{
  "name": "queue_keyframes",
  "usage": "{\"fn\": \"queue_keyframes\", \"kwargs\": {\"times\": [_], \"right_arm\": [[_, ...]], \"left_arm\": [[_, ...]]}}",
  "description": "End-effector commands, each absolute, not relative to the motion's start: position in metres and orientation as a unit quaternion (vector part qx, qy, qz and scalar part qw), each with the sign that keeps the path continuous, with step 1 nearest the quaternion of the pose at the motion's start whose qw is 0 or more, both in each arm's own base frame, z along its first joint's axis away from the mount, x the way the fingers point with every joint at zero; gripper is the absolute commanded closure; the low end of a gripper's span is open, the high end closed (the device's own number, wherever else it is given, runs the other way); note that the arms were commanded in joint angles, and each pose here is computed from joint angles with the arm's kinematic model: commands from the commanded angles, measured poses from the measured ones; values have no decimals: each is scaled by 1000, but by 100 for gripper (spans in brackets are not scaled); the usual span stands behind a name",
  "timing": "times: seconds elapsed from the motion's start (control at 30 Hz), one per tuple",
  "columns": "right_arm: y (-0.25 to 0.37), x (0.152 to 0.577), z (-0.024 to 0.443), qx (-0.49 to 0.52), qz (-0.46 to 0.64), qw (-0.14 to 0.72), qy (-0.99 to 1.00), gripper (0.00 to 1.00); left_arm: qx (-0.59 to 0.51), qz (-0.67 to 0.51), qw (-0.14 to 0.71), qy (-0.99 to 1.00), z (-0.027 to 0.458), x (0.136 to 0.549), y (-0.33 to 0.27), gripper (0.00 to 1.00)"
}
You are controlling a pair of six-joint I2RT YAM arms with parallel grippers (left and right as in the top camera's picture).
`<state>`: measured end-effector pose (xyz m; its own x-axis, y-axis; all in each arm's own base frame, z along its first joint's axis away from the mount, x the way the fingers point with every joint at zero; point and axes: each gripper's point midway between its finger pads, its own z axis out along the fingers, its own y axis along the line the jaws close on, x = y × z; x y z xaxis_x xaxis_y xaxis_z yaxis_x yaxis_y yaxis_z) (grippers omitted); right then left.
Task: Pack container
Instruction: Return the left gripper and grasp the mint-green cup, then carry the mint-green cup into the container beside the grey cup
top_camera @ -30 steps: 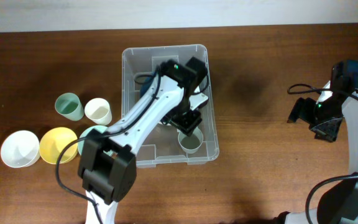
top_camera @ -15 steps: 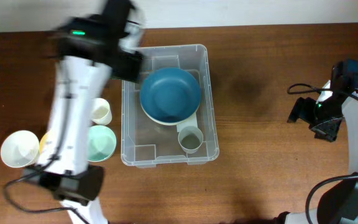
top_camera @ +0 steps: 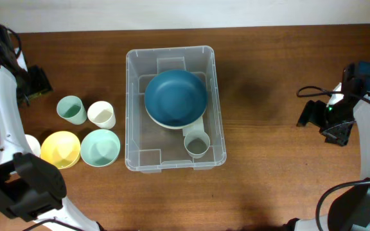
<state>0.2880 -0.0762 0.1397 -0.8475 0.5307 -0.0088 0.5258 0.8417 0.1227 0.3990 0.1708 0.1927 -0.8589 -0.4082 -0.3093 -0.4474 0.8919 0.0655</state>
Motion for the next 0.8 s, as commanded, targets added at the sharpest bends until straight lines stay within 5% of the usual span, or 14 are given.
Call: {"fn": "queue_keyframes", "kwargs": {"times": [0.0, 0.57, 0.77], "right_arm": [[-74, 288, 143, 270, 59, 28, 961, 16], [-74, 287, 143, 271, 59, 26, 961, 16], [-74, 287, 143, 271, 59, 27, 960, 16]], "left_arm": [[-202, 44, 127, 970, 159, 395, 164, 30], [-190, 40, 106, 975, 57, 405, 167, 31], [-187, 12, 110, 976, 48, 412, 159, 61]]}}
